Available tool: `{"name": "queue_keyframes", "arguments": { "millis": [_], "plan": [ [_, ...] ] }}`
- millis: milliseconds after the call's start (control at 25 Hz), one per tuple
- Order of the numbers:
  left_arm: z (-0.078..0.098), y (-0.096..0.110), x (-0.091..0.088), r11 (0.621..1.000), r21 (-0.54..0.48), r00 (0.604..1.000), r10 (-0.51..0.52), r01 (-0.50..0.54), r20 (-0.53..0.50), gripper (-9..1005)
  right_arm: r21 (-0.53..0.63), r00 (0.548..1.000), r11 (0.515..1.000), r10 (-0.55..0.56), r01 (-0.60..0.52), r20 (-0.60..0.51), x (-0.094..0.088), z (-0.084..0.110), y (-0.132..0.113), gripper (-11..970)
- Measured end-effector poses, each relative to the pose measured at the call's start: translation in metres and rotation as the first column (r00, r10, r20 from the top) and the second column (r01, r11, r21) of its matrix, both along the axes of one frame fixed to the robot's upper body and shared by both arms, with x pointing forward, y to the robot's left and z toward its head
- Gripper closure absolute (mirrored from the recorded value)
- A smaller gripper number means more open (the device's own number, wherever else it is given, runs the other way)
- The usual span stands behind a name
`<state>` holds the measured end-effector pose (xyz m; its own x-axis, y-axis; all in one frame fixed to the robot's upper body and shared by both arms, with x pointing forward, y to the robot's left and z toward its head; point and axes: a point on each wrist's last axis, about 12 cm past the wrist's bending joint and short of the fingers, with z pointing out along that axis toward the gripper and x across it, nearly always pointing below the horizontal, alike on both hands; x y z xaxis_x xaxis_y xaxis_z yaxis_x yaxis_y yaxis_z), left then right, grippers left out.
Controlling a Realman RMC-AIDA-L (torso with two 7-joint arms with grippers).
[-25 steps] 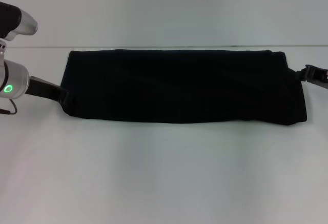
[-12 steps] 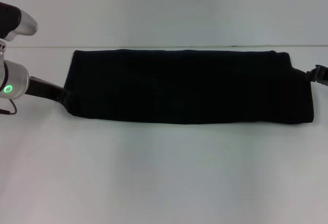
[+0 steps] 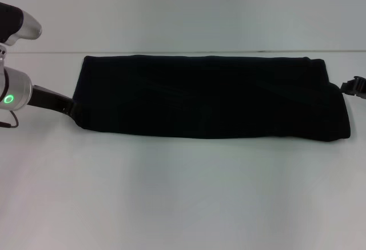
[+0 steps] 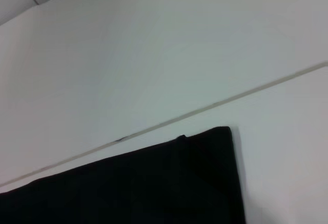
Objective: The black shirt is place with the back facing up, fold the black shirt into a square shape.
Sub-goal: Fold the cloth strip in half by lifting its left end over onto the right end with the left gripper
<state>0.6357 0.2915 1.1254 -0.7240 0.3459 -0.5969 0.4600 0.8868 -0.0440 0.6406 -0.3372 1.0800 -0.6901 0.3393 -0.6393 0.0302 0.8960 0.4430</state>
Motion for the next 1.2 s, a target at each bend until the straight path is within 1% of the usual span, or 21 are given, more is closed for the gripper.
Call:
{"name": "queue_keyframes", "arguments": {
  "millis": [40, 320, 480, 800, 1200],
  "plan": [
    [0.000, 0.000, 0.000, 1.000, 0.000, 1.000, 0.000, 0.000, 0.000, 995, -0.002, 1.000, 1.000, 0.002, -0.002, 0.001, 0.000, 0.000, 0.000, 913],
    [0.000, 0.002, -0.001, 1.000, 0.000, 1.000, 0.003, -0.003, -0.001, 995, -0.015, 1.000, 1.000, 0.015, -0.015, 0.016, -0.002, 0.002, -0.003, 762],
    [-0.001, 0.003, -0.003, 1.000, -0.002, 1.000, 0.003, -0.003, -0.012, 995, 0.016, 0.999, 1.000, 0.019, -0.020, 0.030, -0.006, 0.007, -0.009, 675],
    [-0.007, 0.014, -0.013, 1.000, -0.003, 0.999, 0.023, -0.023, -0.036, 995, 0.081, 0.998, 0.996, 0.020, -0.025, 0.064, -0.015, 0.011, -0.019, 335],
    [-0.008, 0.027, -0.026, 0.998, -0.010, 0.998, 0.059, -0.059, -0.036, 994, 0.085, 0.996, 0.996, 0.030, -0.037, 0.083, -0.015, 0.013, -0.019, 336]
  ]
}}
